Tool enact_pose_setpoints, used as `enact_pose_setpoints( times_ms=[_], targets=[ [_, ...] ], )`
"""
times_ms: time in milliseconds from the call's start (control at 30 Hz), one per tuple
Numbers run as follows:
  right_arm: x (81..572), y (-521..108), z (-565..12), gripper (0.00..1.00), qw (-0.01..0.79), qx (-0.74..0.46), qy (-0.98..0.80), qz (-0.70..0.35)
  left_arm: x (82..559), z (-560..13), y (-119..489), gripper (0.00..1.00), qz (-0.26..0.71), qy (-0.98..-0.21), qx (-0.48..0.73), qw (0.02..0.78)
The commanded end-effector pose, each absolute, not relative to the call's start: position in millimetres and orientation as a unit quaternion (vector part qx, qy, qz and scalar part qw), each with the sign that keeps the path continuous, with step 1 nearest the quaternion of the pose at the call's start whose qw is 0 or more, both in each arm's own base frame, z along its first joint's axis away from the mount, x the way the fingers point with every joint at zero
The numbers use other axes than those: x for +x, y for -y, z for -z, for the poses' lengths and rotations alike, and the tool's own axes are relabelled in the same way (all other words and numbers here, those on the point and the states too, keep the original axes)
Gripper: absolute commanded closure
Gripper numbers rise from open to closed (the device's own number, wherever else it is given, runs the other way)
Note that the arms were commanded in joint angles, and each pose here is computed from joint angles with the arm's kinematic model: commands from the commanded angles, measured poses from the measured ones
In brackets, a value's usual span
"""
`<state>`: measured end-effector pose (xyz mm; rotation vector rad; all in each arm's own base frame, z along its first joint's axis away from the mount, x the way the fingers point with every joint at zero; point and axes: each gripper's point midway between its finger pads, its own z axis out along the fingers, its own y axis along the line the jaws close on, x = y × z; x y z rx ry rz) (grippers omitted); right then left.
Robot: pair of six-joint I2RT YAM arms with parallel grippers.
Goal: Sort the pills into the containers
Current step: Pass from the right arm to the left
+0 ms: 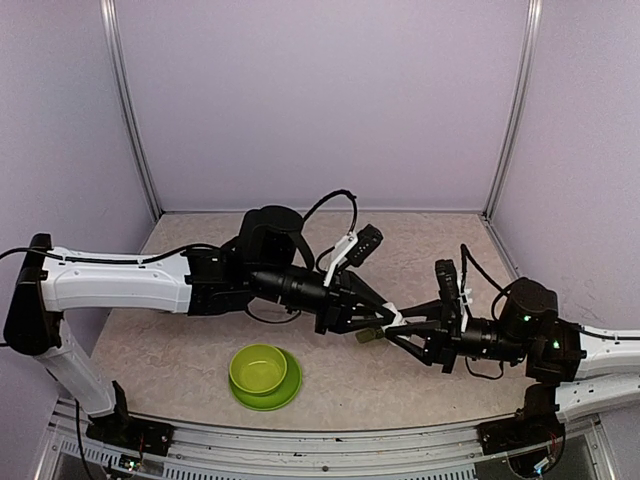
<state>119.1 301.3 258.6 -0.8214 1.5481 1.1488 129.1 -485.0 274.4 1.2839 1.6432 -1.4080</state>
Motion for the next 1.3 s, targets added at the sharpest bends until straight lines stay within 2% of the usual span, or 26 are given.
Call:
enact_pose_setpoints(
  times_ms=[0, 267, 333, 433, 600, 733, 1000, 1267],
  targets=[
    [107, -305, -272, 1.0, 0.447, -0.288, -0.639, -0.555, 85, -300, 477, 0.9, 0.548, -0.513, 0.568, 0.339],
    [101, -307, -269, 1.0, 0.43, -0.291, -0.634, -0.573, 74, -300, 472, 0.92, 0.563, -0.495, 0.575, 0.328],
    [103, -306, -266, 0.95, 0.436, -0.293, -0.639, -0.561, 76, -300, 472, 0.92, 0.561, -0.501, 0.571, 0.33],
    [109, -301, -262, 0.85, 0.45, -0.289, -0.651, -0.539, 83, -298, 472, 0.92, 0.55, -0.517, 0.562, 0.339],
    [116, -285, -266, 0.57, 0.477, -0.278, -0.659, -0.511, 102, -292, 467, 0.92, 0.527, -0.552, 0.541, 0.354],
    [127, -264, -270, 0.42, 0.507, -0.248, -0.673, -0.478, 125, -283, 460, 0.91, 0.499, -0.588, 0.517, 0.372],
    [144, -223, -265, 0.33, 0.546, -0.179, -0.696, -0.43, 182, -266, 437, 0.9, 0.445, -0.658, 0.454, 0.403],
    [154, -222, -234, 0.27, 0.529, -0.168, -0.735, -0.388, 242, -246, 401, 0.9, 0.367, -0.724, 0.387, 0.437]
  ],
)
